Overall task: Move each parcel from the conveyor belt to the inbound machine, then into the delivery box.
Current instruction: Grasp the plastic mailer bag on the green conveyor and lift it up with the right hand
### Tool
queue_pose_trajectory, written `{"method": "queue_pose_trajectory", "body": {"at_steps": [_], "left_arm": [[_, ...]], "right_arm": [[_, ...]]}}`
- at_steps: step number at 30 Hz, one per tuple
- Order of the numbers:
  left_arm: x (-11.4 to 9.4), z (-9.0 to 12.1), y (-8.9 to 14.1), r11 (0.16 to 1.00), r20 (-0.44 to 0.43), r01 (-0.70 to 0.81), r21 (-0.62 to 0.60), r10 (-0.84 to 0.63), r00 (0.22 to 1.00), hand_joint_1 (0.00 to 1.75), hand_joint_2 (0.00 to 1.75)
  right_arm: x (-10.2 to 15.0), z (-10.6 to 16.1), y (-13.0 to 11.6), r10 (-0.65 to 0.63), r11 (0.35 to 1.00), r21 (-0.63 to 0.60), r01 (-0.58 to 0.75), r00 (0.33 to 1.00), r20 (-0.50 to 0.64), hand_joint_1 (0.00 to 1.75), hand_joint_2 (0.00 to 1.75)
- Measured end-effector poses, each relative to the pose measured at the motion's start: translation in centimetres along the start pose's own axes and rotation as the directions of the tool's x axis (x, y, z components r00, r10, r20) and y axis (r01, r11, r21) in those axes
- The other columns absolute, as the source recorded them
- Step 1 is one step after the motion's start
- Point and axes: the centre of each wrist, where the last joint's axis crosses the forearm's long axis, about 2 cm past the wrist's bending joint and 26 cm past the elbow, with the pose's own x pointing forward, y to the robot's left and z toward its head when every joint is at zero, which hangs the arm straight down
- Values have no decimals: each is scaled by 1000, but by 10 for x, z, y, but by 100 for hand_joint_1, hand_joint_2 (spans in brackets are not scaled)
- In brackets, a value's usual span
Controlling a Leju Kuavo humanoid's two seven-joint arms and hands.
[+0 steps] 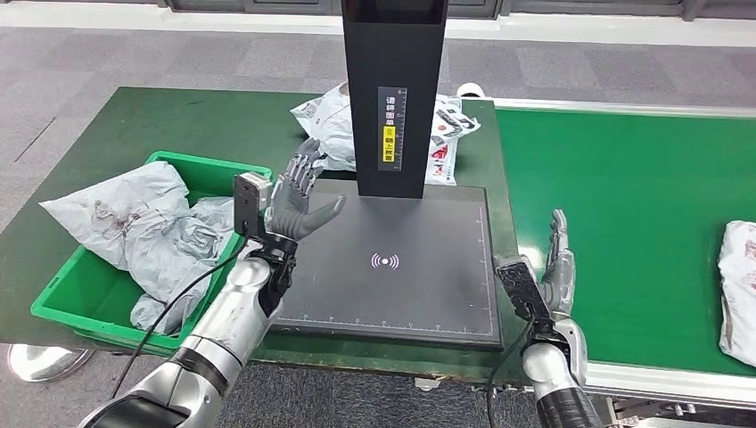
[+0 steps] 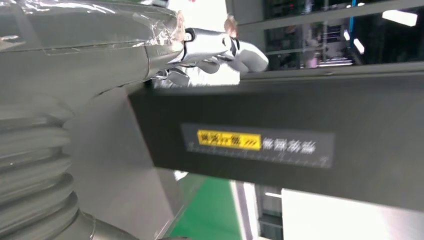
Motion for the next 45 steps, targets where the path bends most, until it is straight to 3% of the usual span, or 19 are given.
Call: {"method": "queue_pose_trajectory", "body": {"at_steps": [3, 7, 13, 19, 21, 22, 25, 26, 34, 45], "left_arm": [[-7, 3, -16, 1000, -33, -1, -16, 0, 999, 0, 175], [-18, 13, -33, 999, -83, 23, -27, -25, 996, 0, 175], [-27, 22, -47, 998, -113, 60, -14, -61, 992, 0, 175], [-30, 24, -50, 997, -110, 71, 7, -70, 991, 0, 175], [-30, 25, -51, 997, -106, 76, 12, -74, 992, 0, 175], [-30, 25, -51, 997, -106, 77, 12, -76, 991, 0, 175], [-31, 26, -51, 996, -101, 87, 16, -85, 991, 0, 175], [-31, 26, -52, 996, -97, 91, 18, -89, 991, 0, 175], [-34, 28, -52, 993, -75, 113, 24, -111, 991, 0, 175], [-39, 33, -52, 990, -64, 129, 57, -126, 990, 0, 175]], "right_arm": [[-19, 4, -7, 71, 997, -36, -74, 995, -75, 0, 175], [-45, 7, -30, 297, 946, -80, -314, 938, -176, 0, 175], [-80, 12, -79, 574, 779, -58, -624, 748, -332, 0, 175], [-107, 24, -117, 659, 661, -12, -750, 588, -469, 0, 175], [-113, 27, -124, 677, 634, 11, -774, 547, -492, 0, 175], [-116, 29, -127, 680, 626, 19, -779, 535, -501, 0, 131], [-122, 33, -133, 687, 614, 40, -788, 508, -520, 0, 131], [-124, 34, -134, 689, 610, 51, -791, 497, -527, 0, 175], [-142, 26, -137, 681, 591, 179, -786, 368, -633, 0, 175], [-153, 21, -139, 684, 633, 335, -698, 300, -665, 0, 175]]}}
